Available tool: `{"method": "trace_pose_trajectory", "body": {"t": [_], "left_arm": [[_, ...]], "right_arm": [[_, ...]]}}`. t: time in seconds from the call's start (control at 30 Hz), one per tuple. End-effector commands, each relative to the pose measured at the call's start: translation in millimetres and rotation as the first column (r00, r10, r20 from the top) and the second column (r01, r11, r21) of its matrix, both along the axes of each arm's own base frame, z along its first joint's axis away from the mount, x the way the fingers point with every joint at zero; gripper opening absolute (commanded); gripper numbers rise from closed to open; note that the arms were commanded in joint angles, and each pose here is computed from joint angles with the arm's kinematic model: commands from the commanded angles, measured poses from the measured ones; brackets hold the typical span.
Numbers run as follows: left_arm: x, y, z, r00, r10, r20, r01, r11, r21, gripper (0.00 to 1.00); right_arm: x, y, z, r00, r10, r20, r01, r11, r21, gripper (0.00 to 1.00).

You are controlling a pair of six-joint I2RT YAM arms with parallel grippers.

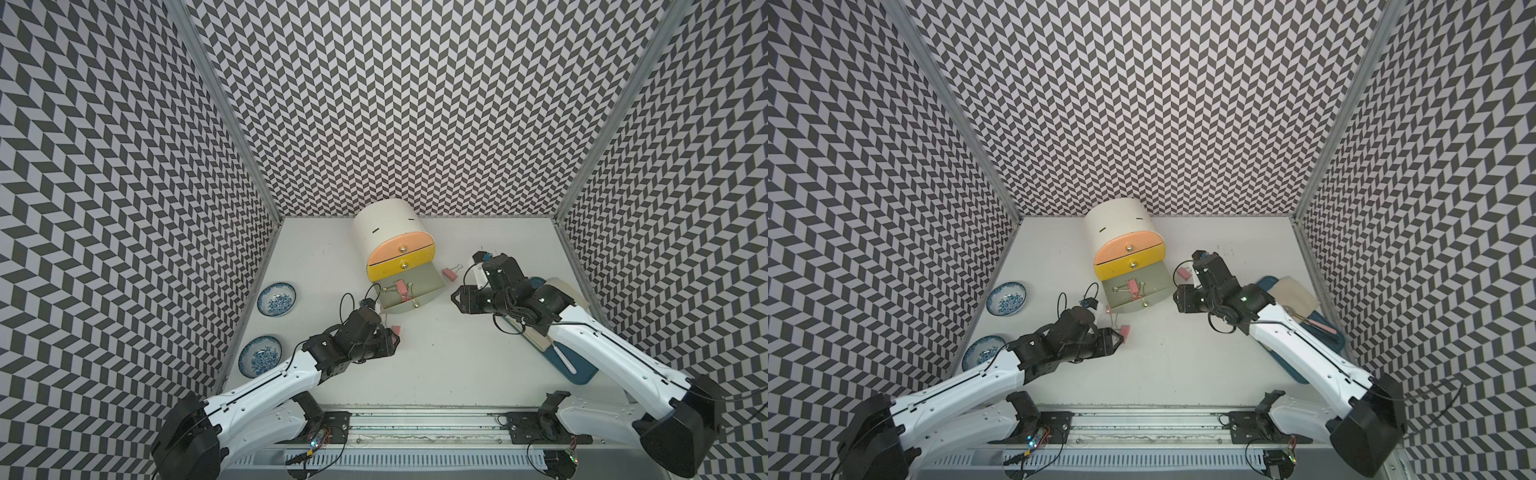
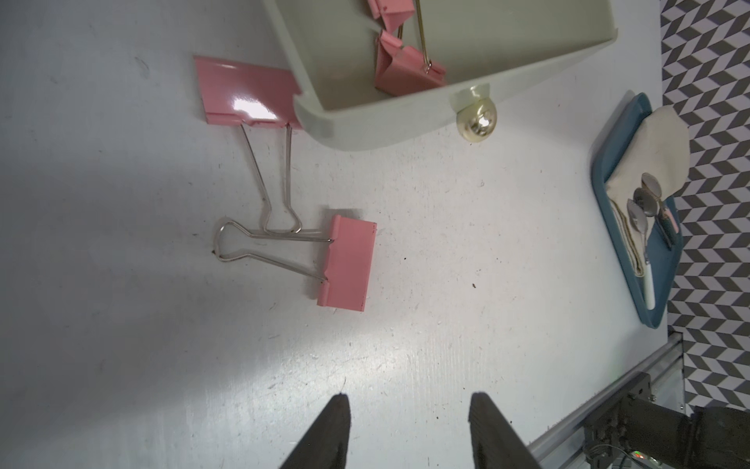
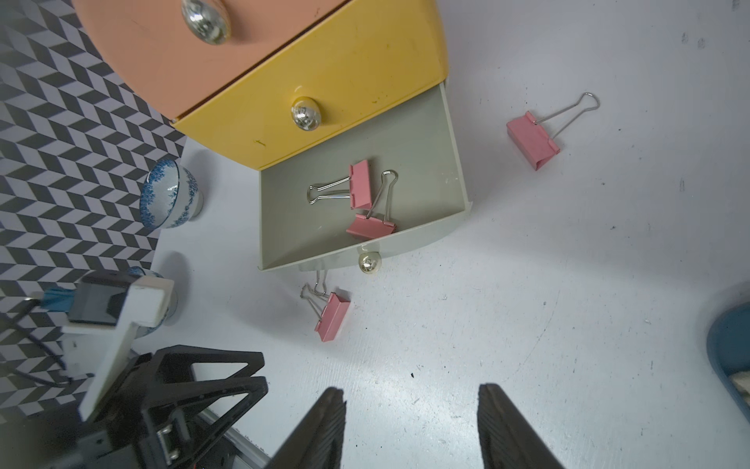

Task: Put the binder clips in the drawer according to color
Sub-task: Move the binder clip to the center of the board.

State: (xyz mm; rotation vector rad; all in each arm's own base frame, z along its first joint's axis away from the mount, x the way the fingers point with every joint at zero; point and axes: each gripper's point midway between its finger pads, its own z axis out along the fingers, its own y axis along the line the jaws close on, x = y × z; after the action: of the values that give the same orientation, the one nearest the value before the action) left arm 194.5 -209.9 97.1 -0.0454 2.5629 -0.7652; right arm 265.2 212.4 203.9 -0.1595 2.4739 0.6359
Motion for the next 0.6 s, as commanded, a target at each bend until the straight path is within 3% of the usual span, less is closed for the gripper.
{"method": "trace_pose_trajectory", "body": {"t": [0.0,0.17,0.33,0.57], "left_arm": [[12.9,0.6,-0.3,0.996,0.027,0.079,-0.028,0.999,0.017,0.52],[21.1,0.5,0.2,0.991,0.038,0.129,-0.041,0.999,0.021,0.52],[25.8,-3.9,3.2,0.988,0.024,0.153,-0.028,0.999,0.021,0.52],[9.5,17.9,10.9,0.99,0.104,0.095,-0.105,0.994,0.003,0.53]], "right_arm": [[0.7,-4.8,16.9,0.998,-0.034,0.054,0.031,0.998,0.05,0.56],[-9.5,-9.7,16.9,0.998,-0.031,0.053,0.028,0.997,0.068,0.56],[-27.2,0.2,6.4,0.999,0.053,0.006,-0.054,0.992,0.114,0.56],[-59.1,42.1,-16.8,0.985,0.164,-0.047,-0.148,0.961,0.234,0.54]]}}
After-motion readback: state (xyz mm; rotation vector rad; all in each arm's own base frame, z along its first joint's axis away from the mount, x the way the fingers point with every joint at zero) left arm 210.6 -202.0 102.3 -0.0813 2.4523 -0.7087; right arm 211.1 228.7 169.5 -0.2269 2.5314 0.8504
